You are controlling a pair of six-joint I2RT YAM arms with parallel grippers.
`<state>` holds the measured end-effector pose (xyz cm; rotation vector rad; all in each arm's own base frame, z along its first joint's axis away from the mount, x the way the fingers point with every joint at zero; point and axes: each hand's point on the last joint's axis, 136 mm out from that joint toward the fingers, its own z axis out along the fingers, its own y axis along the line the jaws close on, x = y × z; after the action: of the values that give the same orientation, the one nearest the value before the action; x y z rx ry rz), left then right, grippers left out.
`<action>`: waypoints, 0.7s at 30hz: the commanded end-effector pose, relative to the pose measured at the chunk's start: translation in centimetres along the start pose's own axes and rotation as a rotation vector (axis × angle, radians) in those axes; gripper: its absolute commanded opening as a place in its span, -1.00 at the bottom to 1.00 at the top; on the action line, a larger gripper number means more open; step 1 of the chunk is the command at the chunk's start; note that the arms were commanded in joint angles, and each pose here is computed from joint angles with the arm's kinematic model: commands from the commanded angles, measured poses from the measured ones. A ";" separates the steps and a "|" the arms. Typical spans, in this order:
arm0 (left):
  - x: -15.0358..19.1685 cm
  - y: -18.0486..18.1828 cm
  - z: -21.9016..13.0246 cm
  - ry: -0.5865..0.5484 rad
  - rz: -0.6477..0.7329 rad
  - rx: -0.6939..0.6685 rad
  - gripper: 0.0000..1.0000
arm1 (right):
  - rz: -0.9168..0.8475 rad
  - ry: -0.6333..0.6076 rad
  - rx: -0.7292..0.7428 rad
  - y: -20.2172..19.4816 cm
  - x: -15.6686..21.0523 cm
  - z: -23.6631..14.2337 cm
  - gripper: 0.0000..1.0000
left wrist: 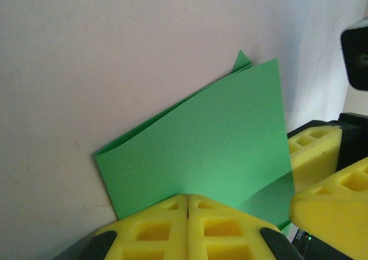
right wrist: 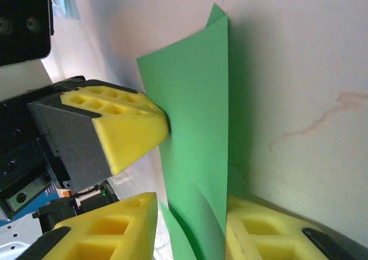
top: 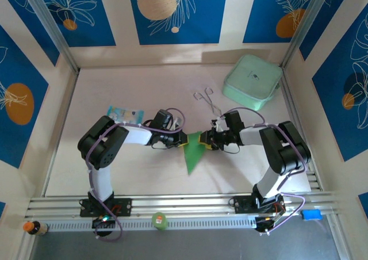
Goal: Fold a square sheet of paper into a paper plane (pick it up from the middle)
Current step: Fold the wing for the fifth time at the center of the table.
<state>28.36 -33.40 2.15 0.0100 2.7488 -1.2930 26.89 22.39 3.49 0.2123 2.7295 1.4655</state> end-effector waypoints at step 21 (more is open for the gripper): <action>-0.4 -2.6 -2.7 -0.040 0.078 -0.002 -0.43 | 0.069 -0.030 0.008 0.1 -0.1 -0.4 -0.94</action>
<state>28.23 -33.11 4.41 0.0448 2.7176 -1.2823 26.99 22.31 3.31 0.2485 2.7477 1.4747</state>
